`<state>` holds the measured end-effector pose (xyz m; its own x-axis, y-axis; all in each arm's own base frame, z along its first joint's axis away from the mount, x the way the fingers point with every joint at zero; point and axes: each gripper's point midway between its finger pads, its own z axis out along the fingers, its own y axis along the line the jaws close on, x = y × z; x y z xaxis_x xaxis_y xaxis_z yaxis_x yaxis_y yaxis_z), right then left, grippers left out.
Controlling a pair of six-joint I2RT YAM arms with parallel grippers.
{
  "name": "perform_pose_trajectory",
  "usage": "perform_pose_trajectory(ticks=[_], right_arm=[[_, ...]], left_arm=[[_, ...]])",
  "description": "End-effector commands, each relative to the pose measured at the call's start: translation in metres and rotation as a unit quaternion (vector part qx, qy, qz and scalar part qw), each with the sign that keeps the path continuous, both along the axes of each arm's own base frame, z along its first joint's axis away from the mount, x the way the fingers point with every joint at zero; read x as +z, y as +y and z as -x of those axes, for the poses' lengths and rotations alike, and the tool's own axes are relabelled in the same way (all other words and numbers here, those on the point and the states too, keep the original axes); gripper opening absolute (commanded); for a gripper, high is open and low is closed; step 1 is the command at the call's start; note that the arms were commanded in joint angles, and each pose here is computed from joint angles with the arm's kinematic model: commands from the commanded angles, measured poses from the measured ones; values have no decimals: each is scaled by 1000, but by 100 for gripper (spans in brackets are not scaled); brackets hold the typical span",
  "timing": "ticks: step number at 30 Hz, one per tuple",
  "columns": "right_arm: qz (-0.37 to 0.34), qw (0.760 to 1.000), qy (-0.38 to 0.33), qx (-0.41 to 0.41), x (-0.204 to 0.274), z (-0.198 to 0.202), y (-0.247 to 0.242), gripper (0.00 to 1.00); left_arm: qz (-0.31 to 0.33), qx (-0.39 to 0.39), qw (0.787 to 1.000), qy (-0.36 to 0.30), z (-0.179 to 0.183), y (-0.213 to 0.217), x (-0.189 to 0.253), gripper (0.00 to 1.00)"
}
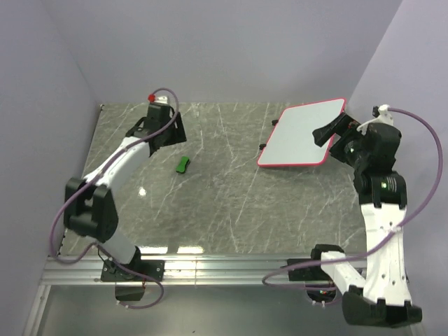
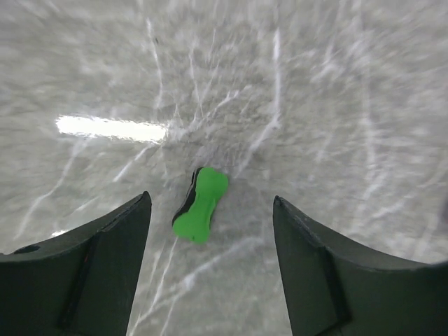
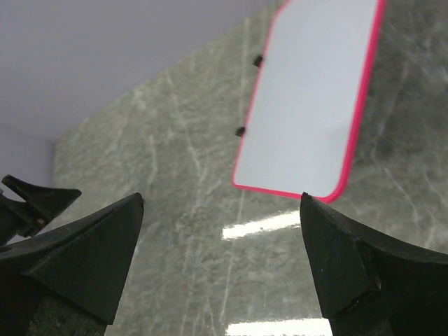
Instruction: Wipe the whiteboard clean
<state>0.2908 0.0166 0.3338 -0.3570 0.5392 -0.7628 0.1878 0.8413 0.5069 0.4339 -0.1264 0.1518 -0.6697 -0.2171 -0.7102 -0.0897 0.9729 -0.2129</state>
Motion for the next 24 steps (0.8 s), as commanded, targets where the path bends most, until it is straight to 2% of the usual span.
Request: perform_pose_trajectory(ticks=[1,5,9,15,21,22,24], right_arm=[[-4,993,-111,50,46,12,20,100],[-22,988,-129,82,47,16,33,100],[-36,989,-110,92,34,5,37,100],[-50,988,-100,110,31,-8,45,100],[-21,988,-92,118,29,-11,50,100],[-20,988,-90,121,28,-11,51,100],[-19,989,-87,120,26,-11,51,100]], left_arm=[[10,17,998,-68,24,13,73,73],[6,-1,997,-73,55,20,96,72],[4,16,996,-87,70,31,120,72],[6,25,993,-112,77,36,130,72],[13,26,990,-135,76,36,146,74],[8,28,991,-133,76,37,146,79],[-1,26,991,-129,72,36,144,78]])
